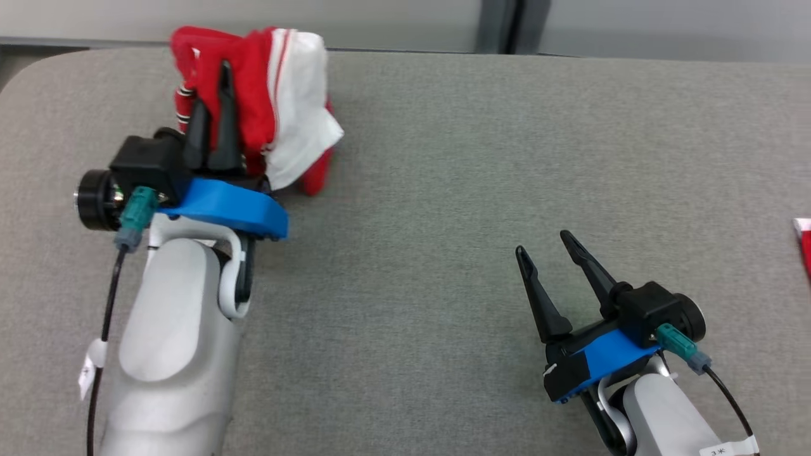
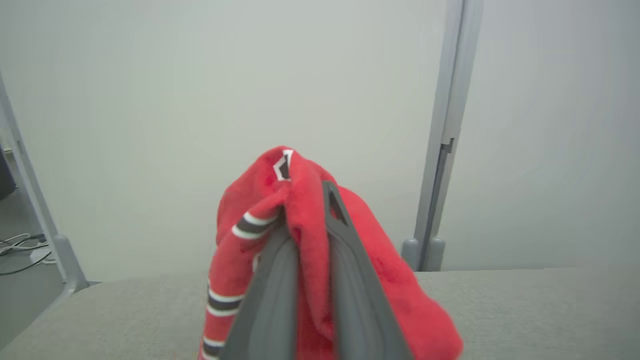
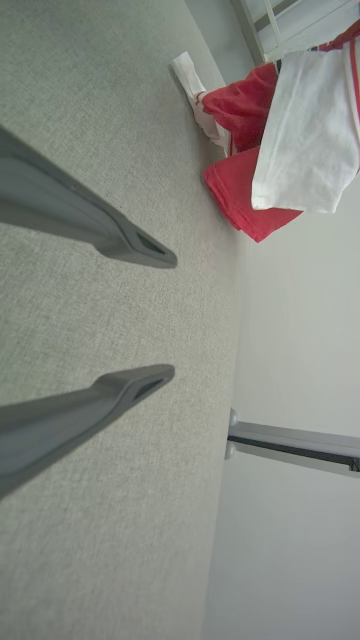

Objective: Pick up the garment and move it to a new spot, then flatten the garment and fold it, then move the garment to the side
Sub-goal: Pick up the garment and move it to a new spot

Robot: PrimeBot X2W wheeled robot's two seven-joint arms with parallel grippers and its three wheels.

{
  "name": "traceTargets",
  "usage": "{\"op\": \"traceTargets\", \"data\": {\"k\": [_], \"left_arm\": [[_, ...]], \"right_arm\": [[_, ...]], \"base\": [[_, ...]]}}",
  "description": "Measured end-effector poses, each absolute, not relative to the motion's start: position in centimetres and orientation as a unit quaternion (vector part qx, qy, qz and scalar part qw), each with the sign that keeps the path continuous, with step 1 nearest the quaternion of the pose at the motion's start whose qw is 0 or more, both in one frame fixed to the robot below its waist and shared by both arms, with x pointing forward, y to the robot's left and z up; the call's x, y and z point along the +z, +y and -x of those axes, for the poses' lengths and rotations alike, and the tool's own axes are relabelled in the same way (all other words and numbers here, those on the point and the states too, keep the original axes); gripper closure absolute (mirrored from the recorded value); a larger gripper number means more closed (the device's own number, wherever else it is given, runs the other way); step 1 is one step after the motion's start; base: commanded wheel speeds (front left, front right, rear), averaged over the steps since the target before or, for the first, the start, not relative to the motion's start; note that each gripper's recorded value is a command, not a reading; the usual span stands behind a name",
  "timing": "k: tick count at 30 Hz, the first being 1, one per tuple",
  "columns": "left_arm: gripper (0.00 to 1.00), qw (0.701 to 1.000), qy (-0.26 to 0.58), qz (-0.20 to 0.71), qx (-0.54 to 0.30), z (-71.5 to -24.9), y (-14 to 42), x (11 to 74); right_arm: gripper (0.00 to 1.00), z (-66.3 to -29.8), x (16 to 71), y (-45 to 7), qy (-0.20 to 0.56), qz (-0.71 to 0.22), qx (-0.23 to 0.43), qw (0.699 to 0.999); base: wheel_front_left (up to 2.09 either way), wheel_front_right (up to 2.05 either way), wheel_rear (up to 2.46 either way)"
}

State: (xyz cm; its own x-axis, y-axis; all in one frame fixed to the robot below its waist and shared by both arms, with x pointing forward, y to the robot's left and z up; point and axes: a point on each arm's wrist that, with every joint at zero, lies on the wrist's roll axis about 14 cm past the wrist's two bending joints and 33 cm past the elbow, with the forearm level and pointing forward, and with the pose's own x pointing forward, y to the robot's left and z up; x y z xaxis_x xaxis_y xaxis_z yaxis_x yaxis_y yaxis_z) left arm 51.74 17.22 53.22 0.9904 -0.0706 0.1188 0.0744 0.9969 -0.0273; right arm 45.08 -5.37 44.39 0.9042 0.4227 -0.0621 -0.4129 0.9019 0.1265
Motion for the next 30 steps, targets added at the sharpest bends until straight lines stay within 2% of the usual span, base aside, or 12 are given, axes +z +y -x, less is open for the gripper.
{"op": "traceTargets", "data": {"k": [6, 13, 20, 21, 22, 23, 30], "left_arm": [[1.00, 0.987, -0.043, 0.069, -0.140, -50.8, 8.6, 52.3], [1.00, 0.959, -0.026, 0.104, -0.261, -48.4, -1.5, 52.2], [1.00, 0.947, 0.006, 0.113, -0.301, -45.6, -5.6, 50.8], [0.92, 0.948, 0.010, 0.110, -0.298, -45.4, -5.6, 50.5], [0.28, 0.950, 0.013, 0.108, -0.294, -45.2, -5.4, 50.2], [0.00, 0.952, 0.018, 0.106, -0.286, -45.1, -5.0, 49.9], [0.00, 0.975, 0.035, 0.088, -0.200, -44.3, 0.6, 48.1]], "right_arm": [[0.00, -43.5, 45.0, -8.9, 0.044, -0.051, 0.167, 0.984], [0.00, -41.5, 45.6, -13.2, 0.042, -0.047, 0.106, 0.992], [0.00, -40.3, 46.5, -15.4, 0.032, -0.047, 0.075, 0.996], [0.00, -40.2, 46.6, -15.5, 0.031, -0.048, 0.074, 0.996], [0.00, -40.1, 46.6, -15.5, 0.031, -0.048, 0.072, 0.996], [0.00, -40.1, 46.6, -15.6, 0.031, -0.049, 0.072, 0.996], [0.00, -40.1, 47.6, -14.3, 0.017, -0.055, 0.088, 0.994]], "base": [[0.00, 0.00, 0.00], [0.00, 0.00, 0.00], [0.00, 0.00, 0.00], [0.00, 0.00, 0.00], [0.00, 0.00, 0.00], [0.00, 0.00, 0.00], [0.00, 0.00, 0.00]]}}
